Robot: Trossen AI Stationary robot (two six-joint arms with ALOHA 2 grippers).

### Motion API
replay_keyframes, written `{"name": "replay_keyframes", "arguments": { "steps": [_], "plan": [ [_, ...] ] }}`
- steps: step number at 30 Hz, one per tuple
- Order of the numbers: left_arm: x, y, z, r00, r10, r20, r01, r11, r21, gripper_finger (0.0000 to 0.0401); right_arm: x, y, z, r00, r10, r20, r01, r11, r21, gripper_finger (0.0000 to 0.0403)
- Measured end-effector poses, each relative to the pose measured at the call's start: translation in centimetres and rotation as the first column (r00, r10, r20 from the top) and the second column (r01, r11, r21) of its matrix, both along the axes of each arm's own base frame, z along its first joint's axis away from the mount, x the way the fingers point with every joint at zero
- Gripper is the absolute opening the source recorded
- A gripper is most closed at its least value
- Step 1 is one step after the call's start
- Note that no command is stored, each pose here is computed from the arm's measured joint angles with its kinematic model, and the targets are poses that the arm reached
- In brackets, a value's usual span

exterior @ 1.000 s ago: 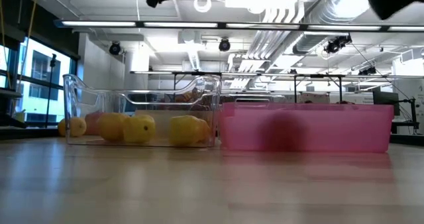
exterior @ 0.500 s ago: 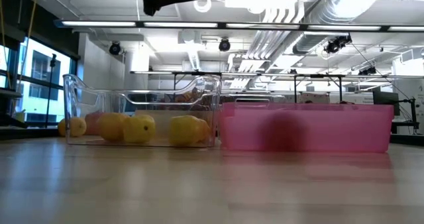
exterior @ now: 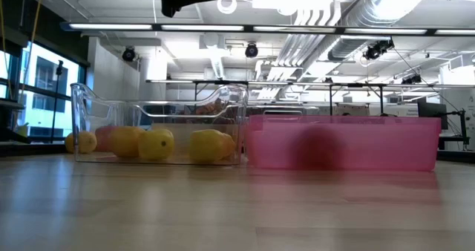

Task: Sort produce into baskets
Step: Put the red bell pepper into the red bin

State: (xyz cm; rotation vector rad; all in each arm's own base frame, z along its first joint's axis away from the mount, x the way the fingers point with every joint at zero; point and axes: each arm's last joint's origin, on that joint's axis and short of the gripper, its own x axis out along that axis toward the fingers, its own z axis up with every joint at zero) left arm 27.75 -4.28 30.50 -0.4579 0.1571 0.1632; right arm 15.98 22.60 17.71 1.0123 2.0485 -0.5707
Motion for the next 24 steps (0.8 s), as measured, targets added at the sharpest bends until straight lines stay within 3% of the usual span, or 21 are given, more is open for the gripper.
{"name": "replay_keyframes", "arguments": {
  "steps": [19,24],
  "plan": [
    [0.0,0.0,0.1,1.0,0.004,0.01,-0.004,1.0,-0.017,0.037,-0.1,1.1,-1.9,0.991,0.109,-0.076,-0.103,0.991,0.08,0.0314],
    [0.0,0.0,0.1,1.0,0.004,0.017,-0.003,1.0,-0.018,0.037,0.1,1.3,-3.3,0.989,0.131,-0.071,-0.127,0.991,0.049,0.0314]
  ]
}}
